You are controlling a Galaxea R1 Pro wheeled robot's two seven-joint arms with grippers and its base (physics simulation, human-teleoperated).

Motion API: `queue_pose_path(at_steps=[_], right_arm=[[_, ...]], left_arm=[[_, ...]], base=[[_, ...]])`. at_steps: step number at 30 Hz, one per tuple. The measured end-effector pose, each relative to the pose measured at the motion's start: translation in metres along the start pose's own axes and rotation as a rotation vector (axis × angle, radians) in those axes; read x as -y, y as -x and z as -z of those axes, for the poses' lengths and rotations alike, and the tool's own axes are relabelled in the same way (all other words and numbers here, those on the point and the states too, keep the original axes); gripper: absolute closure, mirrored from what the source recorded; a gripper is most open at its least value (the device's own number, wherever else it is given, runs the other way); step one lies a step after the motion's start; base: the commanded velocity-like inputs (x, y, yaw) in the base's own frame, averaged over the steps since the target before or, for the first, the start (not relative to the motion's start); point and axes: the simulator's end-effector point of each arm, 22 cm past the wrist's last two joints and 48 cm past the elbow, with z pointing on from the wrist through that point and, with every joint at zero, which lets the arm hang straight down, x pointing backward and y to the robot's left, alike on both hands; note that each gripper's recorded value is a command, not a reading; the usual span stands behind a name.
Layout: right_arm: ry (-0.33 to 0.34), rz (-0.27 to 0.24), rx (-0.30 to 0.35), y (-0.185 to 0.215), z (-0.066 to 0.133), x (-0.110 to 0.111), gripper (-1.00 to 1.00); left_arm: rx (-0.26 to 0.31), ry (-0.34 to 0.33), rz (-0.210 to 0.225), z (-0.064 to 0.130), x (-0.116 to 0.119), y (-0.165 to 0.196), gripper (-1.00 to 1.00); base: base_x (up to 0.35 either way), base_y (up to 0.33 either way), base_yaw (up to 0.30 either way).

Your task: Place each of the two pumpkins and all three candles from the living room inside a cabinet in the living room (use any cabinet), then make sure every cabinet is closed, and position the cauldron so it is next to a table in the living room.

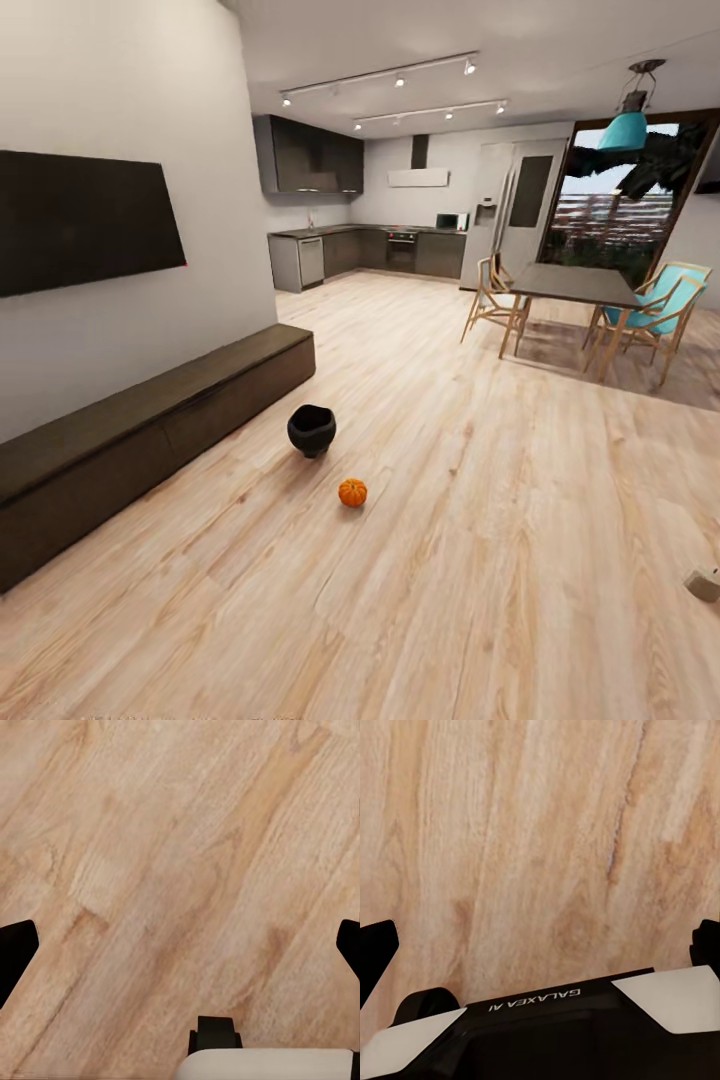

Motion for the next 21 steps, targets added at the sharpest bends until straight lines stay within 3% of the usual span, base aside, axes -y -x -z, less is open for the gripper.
queue_pose_path(at_steps=[11, 21], right_arm=[[0.002, -0.001, 0.027, 0.0039, -0.0002, -0.0026, -1.00], [0.002, -0.002, 0.024, 0.0022, -0.0009, -0.0030, -1.00]], left_arm=[[0.001, -0.001, -0.002, 0.0001, 0.0006, -0.0002, -1.00], [0.007, -0.002, -0.003, 0.0000, 0.0007, 0.0000, -1.00]], base=[[0.052, -0.007, 0.279], [0.152, -0.124, 0.279]])
